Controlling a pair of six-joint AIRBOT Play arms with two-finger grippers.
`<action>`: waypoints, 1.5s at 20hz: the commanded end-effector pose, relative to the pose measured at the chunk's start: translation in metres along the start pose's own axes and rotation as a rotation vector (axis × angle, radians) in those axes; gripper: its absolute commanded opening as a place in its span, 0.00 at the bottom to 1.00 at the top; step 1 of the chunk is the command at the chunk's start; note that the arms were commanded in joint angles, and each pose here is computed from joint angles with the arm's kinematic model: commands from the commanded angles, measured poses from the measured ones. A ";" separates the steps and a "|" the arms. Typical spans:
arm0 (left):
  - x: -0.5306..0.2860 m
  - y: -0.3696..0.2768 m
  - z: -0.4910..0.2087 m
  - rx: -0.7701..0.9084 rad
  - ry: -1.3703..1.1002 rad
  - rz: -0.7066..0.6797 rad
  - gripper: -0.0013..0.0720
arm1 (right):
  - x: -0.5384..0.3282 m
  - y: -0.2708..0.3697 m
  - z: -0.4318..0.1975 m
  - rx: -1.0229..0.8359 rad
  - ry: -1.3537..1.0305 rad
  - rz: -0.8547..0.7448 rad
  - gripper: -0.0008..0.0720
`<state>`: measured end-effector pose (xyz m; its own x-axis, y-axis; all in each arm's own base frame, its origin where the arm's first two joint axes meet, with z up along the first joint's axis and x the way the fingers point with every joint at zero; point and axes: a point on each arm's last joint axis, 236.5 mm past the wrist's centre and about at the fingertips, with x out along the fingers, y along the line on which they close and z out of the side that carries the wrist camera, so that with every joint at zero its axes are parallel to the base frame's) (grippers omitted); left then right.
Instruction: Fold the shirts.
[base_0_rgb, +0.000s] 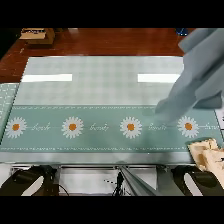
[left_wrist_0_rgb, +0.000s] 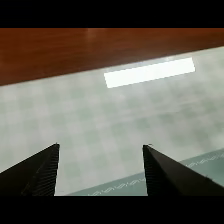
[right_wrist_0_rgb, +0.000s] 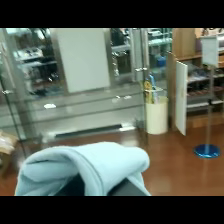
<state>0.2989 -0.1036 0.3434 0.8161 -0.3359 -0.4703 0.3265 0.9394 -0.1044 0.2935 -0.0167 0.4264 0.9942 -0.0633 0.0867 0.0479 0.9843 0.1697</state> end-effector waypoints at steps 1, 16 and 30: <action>-0.011 0.000 -0.034 0.003 0.126 0.006 0.85 | -0.019 -0.010 -0.028 -0.014 0.135 -0.042 0.05; 0.063 0.017 -0.187 -0.060 0.559 0.016 0.85 | -0.008 0.327 -0.419 0.045 1.109 0.693 0.11; 0.106 0.011 -0.332 -0.173 0.830 -0.033 0.87 | 0.055 -0.031 -0.294 -0.252 1.054 -0.029 0.75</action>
<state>0.2434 -0.0955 0.0323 0.2451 -0.2259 -0.9428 0.2315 0.9580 -0.1693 0.3958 0.0955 0.1344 0.6058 0.1691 -0.7774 -0.1867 0.9801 0.0677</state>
